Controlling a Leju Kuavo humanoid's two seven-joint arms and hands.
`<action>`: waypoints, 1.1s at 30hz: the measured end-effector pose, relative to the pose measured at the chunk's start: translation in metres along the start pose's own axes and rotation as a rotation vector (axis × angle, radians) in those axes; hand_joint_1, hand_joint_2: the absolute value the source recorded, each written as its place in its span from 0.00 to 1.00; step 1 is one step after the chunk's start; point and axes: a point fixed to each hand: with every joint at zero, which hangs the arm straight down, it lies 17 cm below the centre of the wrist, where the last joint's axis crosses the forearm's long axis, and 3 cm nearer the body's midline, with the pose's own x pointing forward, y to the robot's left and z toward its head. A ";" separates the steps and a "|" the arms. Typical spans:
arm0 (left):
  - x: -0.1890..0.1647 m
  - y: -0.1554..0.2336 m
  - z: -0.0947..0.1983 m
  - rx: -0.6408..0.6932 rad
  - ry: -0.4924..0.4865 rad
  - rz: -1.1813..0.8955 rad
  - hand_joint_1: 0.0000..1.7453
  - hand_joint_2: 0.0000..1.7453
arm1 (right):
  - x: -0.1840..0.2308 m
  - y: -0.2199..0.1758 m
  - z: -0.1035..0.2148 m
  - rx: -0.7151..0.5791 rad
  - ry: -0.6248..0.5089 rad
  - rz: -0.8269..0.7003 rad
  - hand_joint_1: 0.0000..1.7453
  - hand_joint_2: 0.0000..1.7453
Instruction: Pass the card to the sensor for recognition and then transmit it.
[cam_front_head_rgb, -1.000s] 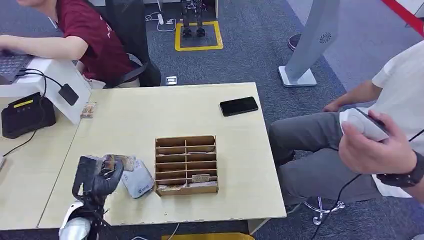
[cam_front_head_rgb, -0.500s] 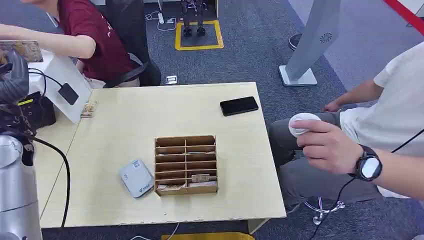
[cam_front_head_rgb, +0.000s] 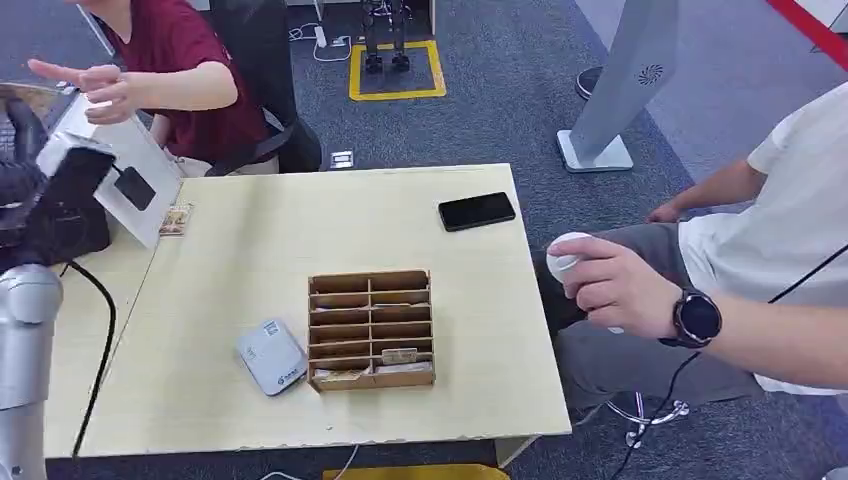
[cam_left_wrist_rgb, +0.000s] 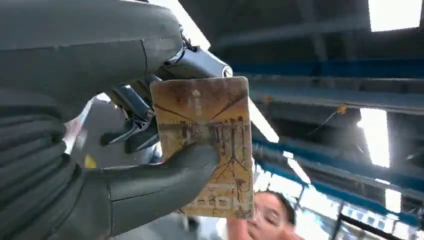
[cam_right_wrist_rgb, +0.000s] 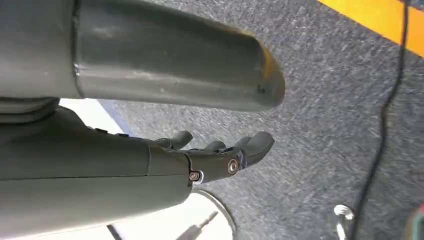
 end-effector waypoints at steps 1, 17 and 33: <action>-0.001 -0.006 0.002 -0.016 -0.029 -0.084 1.00 1.00 | 0.001 -0.001 -0.001 0.000 -0.004 0.003 0.00 0.00; -0.011 -0.082 0.027 -0.185 -0.218 -0.434 1.00 1.00 | 0.004 -0.005 -0.002 -0.007 -0.023 0.023 0.00 0.00; -0.009 -0.096 0.034 -0.219 -0.186 -0.350 1.00 1.00 | 0.004 -0.005 -0.002 -0.006 -0.022 0.023 0.00 0.00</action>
